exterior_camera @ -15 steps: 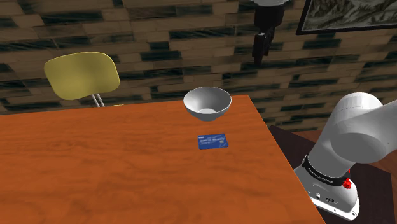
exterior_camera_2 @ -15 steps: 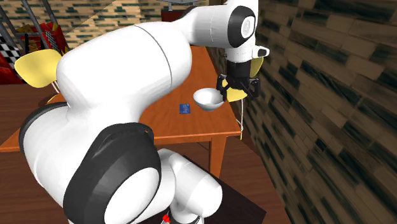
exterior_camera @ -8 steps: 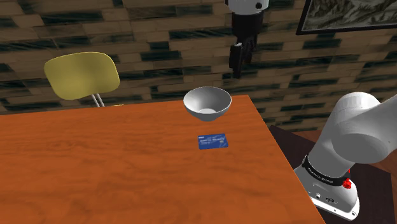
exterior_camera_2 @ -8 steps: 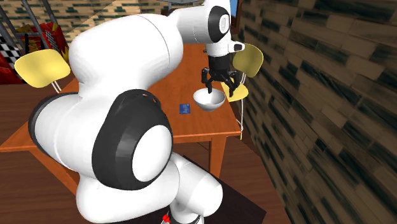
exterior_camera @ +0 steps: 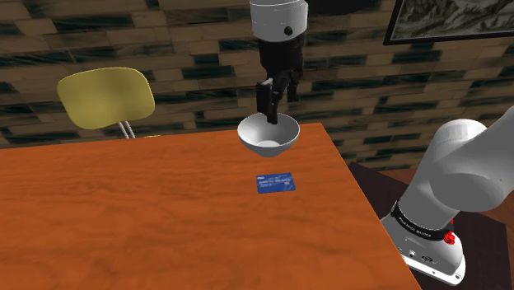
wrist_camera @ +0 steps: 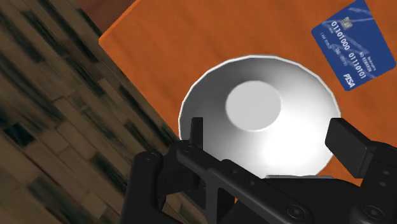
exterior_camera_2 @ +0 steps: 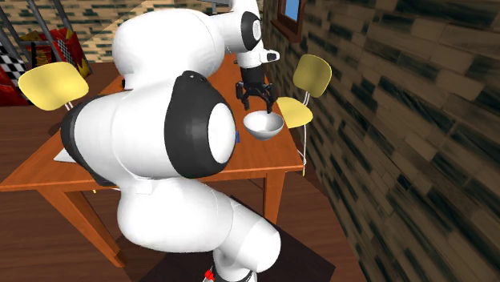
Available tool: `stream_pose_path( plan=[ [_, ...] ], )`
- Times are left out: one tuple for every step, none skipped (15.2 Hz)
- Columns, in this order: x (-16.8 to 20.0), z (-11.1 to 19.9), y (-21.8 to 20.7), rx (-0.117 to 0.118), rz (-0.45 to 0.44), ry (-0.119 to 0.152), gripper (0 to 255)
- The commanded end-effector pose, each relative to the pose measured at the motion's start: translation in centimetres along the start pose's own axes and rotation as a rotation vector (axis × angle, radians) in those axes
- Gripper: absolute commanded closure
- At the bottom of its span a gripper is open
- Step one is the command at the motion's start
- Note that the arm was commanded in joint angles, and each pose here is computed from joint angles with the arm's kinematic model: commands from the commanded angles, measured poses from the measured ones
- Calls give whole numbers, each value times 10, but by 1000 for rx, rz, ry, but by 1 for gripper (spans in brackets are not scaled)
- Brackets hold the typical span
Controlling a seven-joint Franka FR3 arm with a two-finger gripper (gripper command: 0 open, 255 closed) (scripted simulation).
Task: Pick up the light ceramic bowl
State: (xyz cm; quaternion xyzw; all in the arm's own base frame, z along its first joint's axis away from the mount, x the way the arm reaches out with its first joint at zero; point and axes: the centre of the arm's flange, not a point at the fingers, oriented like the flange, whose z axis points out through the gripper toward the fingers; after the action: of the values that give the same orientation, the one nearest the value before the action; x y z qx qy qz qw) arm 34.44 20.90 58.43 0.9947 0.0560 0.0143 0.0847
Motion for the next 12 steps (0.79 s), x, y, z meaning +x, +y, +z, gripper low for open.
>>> stream_pose_path(
  plan=[
    [11, 0, -27, -8, 7, 4, 0],
    [16, 0, -40, -13, 9, 6, 0],
    [20, 0, -53, -17, 12, 8, 0],
    [25, 0, -66, -22, 15, 10, 0],
    [30, 1, -78, -27, 17, 11, 0],
    [31, 1, -81, -28, 18, 12, 0],
    [31, 6, -82, -28, 18, 12, 0],
    [31, 11, -83, -28, 18, 12, 0],
    [31, 16, -84, -28, 18, 12, 0],
    [31, 21, -85, -28, 18, 12, 0],
    [31, 27, -86, -28, 18, 12, 0],
    [31, 32, -87, -28, 18, 12, 0]
  ],
)
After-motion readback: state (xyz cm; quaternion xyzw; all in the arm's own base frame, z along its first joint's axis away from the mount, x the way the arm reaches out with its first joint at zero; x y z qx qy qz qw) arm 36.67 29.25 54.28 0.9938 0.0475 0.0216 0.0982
